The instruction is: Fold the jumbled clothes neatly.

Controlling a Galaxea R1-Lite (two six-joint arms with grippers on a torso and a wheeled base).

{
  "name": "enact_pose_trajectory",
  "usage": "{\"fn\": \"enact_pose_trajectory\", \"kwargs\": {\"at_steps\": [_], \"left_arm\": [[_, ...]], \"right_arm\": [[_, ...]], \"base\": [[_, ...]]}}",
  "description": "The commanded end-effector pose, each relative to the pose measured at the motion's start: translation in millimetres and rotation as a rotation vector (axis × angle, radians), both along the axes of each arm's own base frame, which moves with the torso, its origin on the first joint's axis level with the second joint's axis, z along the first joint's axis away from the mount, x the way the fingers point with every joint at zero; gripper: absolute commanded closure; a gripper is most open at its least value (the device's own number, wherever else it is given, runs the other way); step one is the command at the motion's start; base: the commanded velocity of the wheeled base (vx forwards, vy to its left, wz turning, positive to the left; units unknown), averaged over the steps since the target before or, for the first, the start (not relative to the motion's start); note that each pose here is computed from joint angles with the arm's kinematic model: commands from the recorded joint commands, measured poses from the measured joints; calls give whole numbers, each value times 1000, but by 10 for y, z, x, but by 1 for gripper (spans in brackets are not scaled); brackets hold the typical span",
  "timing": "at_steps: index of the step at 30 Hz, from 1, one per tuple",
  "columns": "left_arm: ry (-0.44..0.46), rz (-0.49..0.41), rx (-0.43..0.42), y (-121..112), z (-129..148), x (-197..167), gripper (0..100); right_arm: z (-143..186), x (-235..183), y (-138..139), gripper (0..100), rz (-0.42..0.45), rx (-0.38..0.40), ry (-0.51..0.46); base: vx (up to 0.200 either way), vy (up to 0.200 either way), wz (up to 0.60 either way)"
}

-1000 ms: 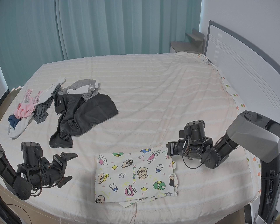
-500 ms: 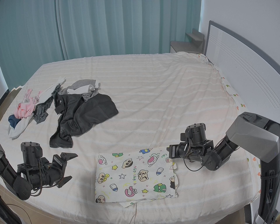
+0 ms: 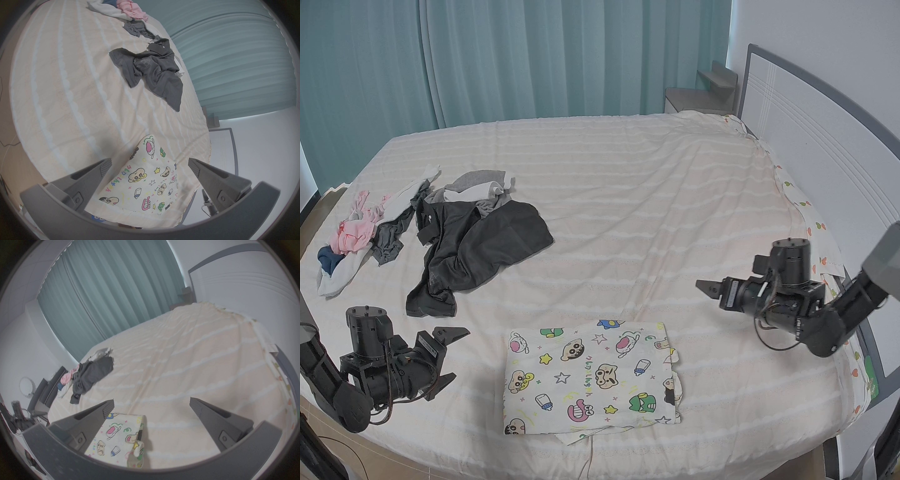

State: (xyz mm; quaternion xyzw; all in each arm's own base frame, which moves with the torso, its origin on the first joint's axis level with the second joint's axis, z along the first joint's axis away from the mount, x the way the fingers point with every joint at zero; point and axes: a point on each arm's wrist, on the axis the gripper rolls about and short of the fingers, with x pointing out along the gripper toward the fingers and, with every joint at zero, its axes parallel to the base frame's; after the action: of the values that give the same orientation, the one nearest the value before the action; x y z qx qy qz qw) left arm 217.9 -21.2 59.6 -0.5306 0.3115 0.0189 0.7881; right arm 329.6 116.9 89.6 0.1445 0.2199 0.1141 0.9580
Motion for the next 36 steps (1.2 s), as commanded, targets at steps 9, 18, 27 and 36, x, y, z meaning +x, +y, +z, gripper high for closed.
{"fn": "enact_pose_trajectory", "kwargs": {"at_steps": [9,18,27,36], "left_arm": [[-125,-336,322,-311,-225,-35,0],[-166,-570,432,-272,-529,175,0],[-159,-667,474,-257,-764,278,0],[-145,-684,448,-258,-913,302,0]], "right_arm": [[994,-2034,-1012,0,-244,146,-311],[1102,-2202,-1033,0,-210,152,-344],[1384,-2469,-1085,0,-192,137,-506],[1473,-2536,-1109,0,-192,150,-555]], "base": [[0,0,0],[0,0,0],[0,0,0],[0,0,0]]}}
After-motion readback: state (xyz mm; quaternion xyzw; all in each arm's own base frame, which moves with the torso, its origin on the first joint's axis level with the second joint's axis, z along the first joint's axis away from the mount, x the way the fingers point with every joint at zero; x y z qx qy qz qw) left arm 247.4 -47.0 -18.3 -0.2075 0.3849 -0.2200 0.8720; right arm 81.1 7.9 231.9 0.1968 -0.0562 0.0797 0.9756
